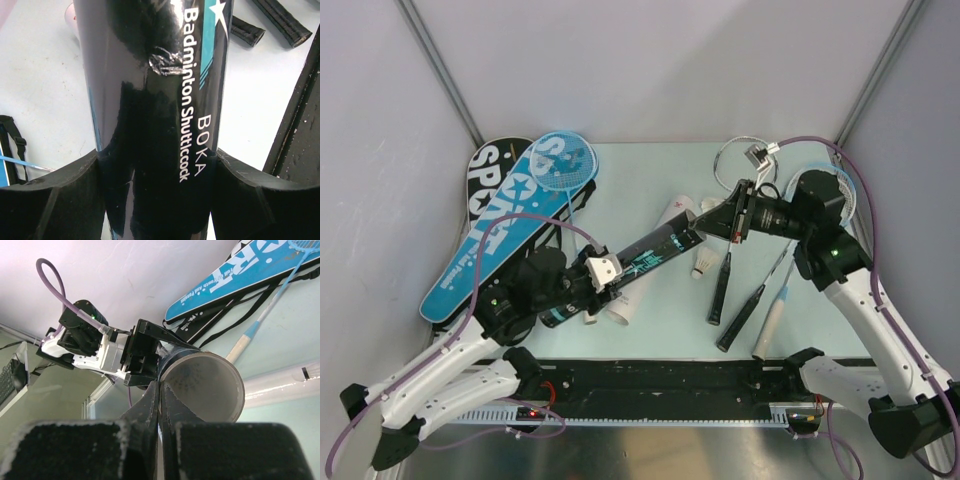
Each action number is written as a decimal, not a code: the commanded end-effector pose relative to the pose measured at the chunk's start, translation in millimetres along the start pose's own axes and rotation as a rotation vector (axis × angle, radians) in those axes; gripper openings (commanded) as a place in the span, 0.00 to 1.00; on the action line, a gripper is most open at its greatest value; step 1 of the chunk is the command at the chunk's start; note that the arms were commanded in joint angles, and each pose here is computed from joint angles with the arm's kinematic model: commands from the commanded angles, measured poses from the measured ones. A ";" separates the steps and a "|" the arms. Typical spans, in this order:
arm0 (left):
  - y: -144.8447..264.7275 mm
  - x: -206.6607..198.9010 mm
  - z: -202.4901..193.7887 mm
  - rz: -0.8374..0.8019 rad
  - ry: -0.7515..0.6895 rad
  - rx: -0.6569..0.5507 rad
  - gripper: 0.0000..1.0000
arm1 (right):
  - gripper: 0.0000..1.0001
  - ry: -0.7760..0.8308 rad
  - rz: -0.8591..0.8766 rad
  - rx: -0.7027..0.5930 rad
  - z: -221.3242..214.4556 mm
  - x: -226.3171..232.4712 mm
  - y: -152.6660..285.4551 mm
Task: Pack up the badminton gear
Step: Open the lid of the shuttle tube, then place the lid at the center of the board, then pick up the shuttlecock at the center of the board, then place the shuttlecock at the shuttle tube.
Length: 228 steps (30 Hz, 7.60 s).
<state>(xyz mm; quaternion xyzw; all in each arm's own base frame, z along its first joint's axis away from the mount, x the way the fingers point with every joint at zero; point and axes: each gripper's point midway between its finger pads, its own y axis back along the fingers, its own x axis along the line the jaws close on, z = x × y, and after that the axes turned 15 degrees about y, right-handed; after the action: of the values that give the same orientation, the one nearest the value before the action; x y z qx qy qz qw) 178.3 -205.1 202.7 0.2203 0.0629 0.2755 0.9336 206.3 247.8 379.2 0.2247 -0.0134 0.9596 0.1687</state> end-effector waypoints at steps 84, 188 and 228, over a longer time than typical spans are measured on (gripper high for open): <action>33.9 -36.0 20.8 -0.214 0.167 -0.235 0.35 | 0.61 -0.025 -0.417 0.289 -154.6 -181.8 0.1; 27.0 -23.2 33.1 -0.143 -0.119 -0.152 0.36 | 0.00 0.244 0.131 -0.052 -44.7 52.9 7.4; 24.7 0.3 22.4 0.005 -0.043 -0.158 0.37 | 0.59 0.282 -0.386 -0.352 17.7 -48.0 59.0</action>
<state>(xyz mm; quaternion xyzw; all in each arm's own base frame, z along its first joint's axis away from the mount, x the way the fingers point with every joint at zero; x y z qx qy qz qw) 163.7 -191.8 210.0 0.2008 0.0340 0.2557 0.9450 211.6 198.1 363.0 0.1108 -0.1129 0.9325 0.3248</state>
